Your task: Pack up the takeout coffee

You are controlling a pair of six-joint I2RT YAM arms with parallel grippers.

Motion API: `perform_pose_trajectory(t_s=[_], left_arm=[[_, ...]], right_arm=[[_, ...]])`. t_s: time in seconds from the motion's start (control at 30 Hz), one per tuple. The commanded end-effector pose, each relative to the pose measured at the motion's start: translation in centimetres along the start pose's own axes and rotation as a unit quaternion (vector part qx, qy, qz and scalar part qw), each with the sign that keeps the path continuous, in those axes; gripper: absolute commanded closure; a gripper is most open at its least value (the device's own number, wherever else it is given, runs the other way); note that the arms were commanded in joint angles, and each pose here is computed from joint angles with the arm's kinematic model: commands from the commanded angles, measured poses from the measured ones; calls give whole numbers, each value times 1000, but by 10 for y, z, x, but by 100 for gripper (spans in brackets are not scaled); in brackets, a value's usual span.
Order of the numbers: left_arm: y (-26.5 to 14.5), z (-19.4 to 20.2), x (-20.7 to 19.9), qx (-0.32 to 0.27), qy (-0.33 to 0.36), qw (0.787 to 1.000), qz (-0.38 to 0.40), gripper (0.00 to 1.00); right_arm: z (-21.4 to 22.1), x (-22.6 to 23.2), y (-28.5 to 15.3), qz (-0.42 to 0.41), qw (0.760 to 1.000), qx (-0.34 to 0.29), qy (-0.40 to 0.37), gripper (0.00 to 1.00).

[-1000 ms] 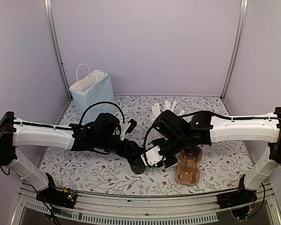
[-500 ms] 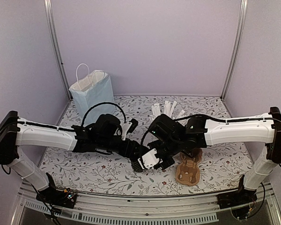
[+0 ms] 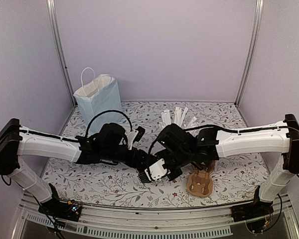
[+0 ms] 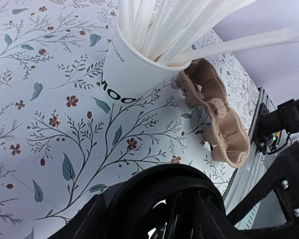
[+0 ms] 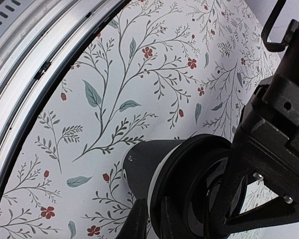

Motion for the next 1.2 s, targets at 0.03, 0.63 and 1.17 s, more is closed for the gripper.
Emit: perform_pose_trajectory(t_s=[0.03, 0.63, 1.17], left_arm=[[4, 63, 66, 110, -19, 987, -119, 41], [-21, 26, 31, 39, 20, 997, -59, 38], [-2, 32, 23, 68, 70, 995, -10, 41]], right_arm=[[26, 70, 51, -108, 993, 43, -2, 89], [-9, 12, 4, -39, 998, -19, 40, 71], [-13, -3, -28, -13, 999, -15, 27, 65]])
Point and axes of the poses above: each gripper's point midway between its finger pads, its own y axis out along the fingers, its own x axis along the line the jaws close on, z = x × y, the point moved 5 cm from there along -y, back along the fingers, and after that the axes turned 13 degrees about -y, right-handed, at the moved point
